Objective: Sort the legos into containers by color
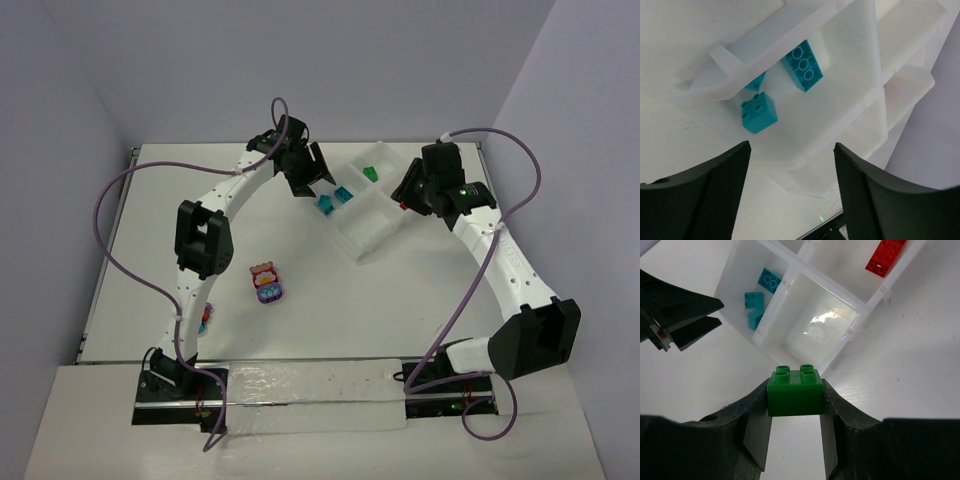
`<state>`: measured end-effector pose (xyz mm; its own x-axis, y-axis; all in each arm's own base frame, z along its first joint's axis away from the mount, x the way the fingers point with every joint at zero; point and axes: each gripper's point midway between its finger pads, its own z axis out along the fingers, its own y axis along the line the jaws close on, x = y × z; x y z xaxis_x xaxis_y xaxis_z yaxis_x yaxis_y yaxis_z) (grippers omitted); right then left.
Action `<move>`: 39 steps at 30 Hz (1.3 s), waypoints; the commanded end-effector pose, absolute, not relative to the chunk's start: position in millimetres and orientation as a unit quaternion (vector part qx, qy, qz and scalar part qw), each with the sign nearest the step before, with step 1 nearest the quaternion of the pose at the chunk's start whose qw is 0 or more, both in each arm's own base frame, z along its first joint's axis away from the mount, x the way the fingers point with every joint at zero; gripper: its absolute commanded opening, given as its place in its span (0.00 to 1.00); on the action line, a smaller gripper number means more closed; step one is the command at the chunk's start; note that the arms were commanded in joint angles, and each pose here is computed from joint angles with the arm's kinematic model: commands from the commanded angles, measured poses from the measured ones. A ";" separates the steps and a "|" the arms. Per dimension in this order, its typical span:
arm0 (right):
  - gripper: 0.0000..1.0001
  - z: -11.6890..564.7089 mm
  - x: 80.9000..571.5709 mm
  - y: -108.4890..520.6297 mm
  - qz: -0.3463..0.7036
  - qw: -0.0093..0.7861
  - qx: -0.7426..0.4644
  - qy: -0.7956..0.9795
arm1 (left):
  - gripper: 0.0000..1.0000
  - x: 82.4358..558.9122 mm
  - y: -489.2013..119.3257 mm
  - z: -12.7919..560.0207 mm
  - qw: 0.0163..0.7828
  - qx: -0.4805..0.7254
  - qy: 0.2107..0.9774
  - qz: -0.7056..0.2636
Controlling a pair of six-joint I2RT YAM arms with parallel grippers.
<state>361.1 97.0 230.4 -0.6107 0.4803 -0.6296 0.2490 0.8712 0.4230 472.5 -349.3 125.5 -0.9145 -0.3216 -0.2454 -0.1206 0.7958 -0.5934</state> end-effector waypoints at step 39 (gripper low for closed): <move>0.63 175.3 595.4 93.4 0.083 0.409 0.228 0.880 | 0.85 382.5 -227.8 253.4 0.252 -0.154 0.930 -0.219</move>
<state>589.5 99.2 162.5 -0.5789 0.4756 -0.6624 0.3434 0.8789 0.3310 376.9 -231.2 249.5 -0.8299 -0.4006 -0.3884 -0.1754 0.8481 -0.4999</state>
